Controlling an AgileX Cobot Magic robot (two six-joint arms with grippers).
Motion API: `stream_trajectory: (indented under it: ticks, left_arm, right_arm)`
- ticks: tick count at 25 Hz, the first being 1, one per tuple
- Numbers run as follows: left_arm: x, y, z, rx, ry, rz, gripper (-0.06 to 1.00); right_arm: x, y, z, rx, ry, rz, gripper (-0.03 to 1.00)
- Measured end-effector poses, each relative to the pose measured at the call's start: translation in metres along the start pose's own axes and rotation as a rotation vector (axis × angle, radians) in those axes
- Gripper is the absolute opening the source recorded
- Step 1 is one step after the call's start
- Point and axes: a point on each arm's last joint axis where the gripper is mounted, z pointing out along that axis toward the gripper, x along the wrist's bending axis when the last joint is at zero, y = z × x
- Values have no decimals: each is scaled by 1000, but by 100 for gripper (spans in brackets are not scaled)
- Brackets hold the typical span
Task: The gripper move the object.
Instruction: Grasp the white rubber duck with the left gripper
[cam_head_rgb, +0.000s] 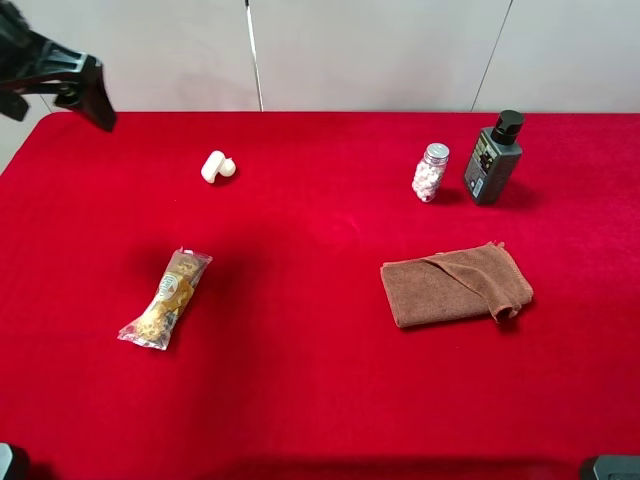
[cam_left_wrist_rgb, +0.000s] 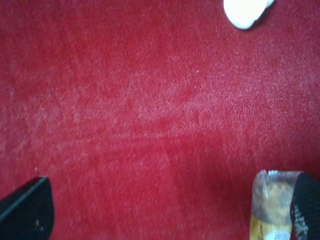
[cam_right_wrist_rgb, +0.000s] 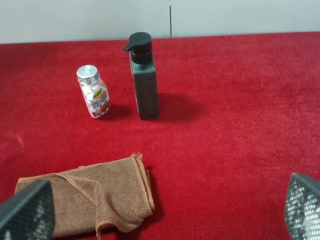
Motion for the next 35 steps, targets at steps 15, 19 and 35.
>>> stream_trajectory:
  ticks: [15,19,35]
  left_arm:
    - [-33,55,85,66,-47,76,94]
    - [-38,65,108,76,-68,82,94]
    - [-68,81,180,117,-94,147,94]
  right_arm:
    - [0,0,0,0,0,0,69]
    - [0,0,0,0,0,0,69]
    - [0,0,0,0,0,0,69]
